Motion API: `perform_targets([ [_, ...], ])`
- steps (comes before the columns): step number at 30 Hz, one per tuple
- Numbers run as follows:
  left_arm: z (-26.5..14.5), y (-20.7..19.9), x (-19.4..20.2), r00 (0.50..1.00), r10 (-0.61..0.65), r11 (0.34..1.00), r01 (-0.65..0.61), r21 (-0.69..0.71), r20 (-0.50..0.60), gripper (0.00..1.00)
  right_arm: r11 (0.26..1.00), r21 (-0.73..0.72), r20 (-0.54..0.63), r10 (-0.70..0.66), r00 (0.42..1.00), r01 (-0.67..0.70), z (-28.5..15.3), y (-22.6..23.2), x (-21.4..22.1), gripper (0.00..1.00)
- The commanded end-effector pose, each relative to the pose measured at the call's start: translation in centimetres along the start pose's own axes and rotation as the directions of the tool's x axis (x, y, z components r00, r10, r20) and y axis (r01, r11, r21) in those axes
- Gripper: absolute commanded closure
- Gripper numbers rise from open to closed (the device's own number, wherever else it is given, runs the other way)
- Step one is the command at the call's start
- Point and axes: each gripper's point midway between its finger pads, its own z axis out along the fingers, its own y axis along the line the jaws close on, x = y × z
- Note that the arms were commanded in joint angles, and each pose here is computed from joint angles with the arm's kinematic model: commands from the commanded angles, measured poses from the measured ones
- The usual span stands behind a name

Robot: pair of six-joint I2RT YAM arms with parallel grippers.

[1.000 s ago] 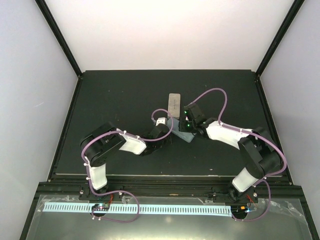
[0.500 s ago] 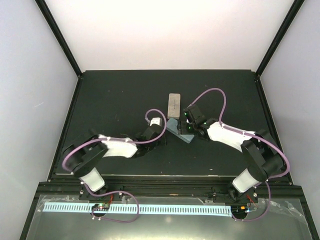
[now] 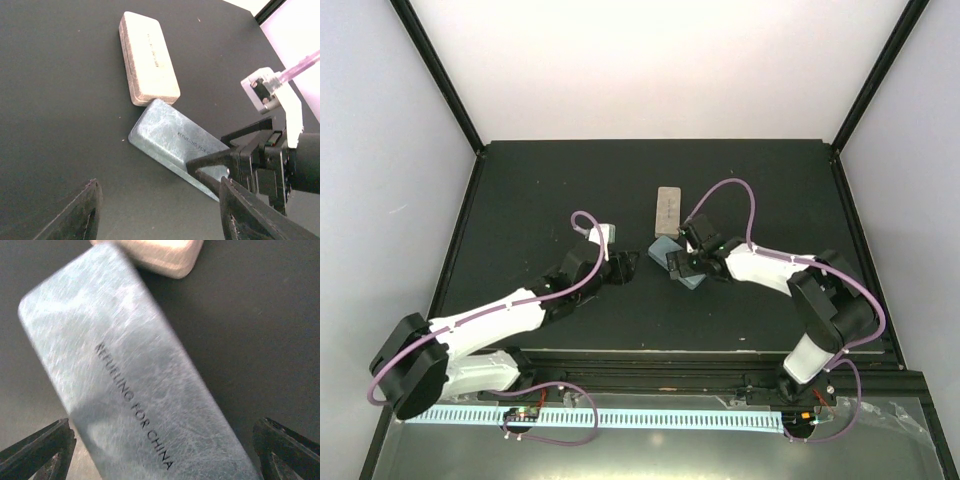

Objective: Organize the sunglasses
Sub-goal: Pick up the sunglasses case from the center of the board, then place the sunglasses case at the center of the board.

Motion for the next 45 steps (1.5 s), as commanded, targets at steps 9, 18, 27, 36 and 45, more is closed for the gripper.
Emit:
perform_targets([
  [9, -2.1, 1.3, 0.3, 0.999, 0.042, 0.999, -0.042, -0.005, -0.015, 0.30, 0.965, 0.223, -0.083, -0.123, 0.989, 0.138, -0.2, 0.0, 4.5, 0.09],
  [18, -3.3, 2.0, 0.4, 1.000, 0.019, 0.999, -0.020, -0.032, -0.016, 0.29, 0.944, 0.330, 0.045, -0.014, 0.999, -0.002, -3.5, -2.1, 3.0, 0.46],
  [27, -5.2, 2.2, -0.1, 1.000, -0.009, 1.000, 0.009, -0.020, 0.015, 0.27, 0.932, 0.318, 0.229, 0.101, 0.968, -0.173, -7.4, -5.5, -1.6, 0.45],
  [36, -6.8, 1.8, -0.5, 0.999, -0.015, 0.999, 0.013, 0.034, 0.047, 0.20, 0.931, 0.269, 0.230, 0.187, 0.955, -0.247, -3.2, -8.1, -8.7, 0.45],
  [45, -8.5, 2.5, -0.2, 0.998, -0.027, 0.998, 0.024, 0.054, 0.049, 0.01, 0.926, 0.295, 0.178, 0.190, 0.966, -0.236, 1.1, -9.3, -11.0, 0.42],
])
